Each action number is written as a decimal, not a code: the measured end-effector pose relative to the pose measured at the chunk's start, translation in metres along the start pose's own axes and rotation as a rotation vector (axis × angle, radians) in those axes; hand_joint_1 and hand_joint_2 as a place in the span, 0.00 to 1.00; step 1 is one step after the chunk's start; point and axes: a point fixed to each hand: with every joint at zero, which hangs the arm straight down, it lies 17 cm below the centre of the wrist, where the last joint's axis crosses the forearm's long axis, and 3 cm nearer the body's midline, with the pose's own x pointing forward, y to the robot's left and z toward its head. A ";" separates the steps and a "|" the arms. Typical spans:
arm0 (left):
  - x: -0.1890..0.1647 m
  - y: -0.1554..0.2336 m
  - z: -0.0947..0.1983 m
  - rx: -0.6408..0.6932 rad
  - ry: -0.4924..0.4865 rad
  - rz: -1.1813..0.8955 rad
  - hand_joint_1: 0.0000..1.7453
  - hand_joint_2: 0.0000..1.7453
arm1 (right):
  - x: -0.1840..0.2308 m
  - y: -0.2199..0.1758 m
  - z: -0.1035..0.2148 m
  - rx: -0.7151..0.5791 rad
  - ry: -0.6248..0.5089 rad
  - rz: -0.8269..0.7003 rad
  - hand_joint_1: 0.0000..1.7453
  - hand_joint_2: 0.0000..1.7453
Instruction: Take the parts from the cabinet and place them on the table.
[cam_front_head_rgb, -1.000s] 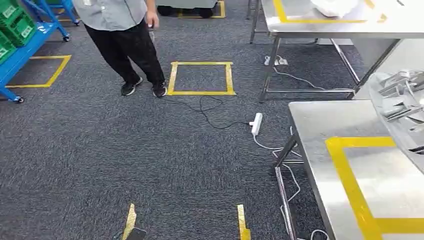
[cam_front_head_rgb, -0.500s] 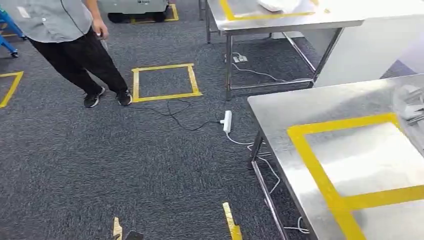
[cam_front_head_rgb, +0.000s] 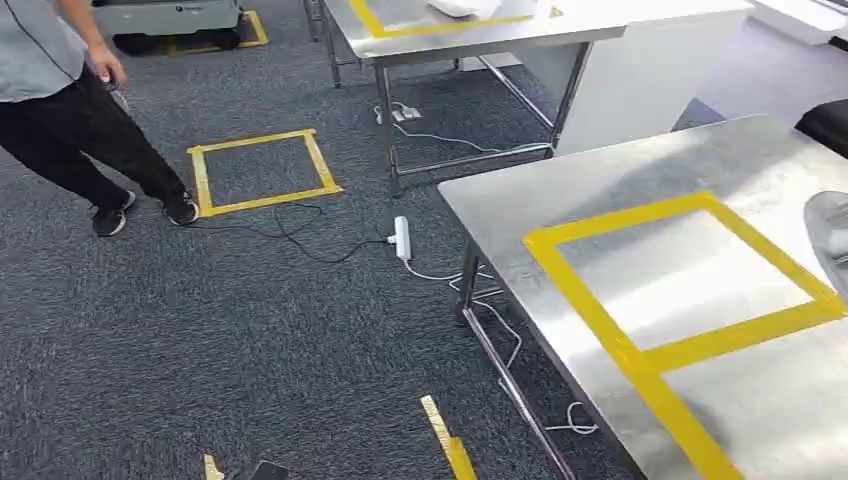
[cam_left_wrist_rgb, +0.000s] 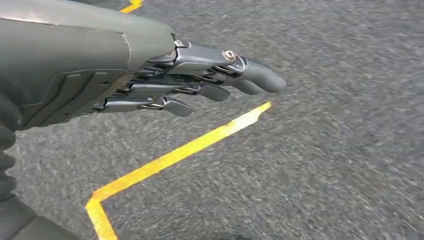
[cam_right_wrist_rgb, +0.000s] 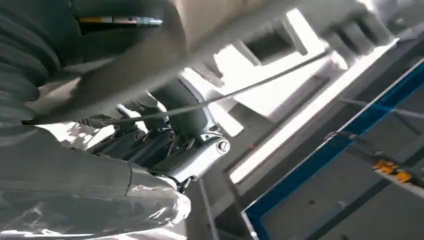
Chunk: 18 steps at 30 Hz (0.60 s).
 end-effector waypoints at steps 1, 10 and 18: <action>-0.001 0.000 0.000 0.001 0.001 0.000 0.00 1.00 | 0.000 0.000 0.000 0.004 -0.004 0.010 1.00 1.00; -0.003 0.002 0.001 0.004 0.008 0.001 0.00 1.00 | 0.001 0.006 0.007 0.066 -0.040 0.082 1.00 1.00; -0.002 0.003 -0.001 0.008 0.008 0.002 0.00 1.00 | 0.005 0.021 0.015 0.123 -0.048 0.101 1.00 1.00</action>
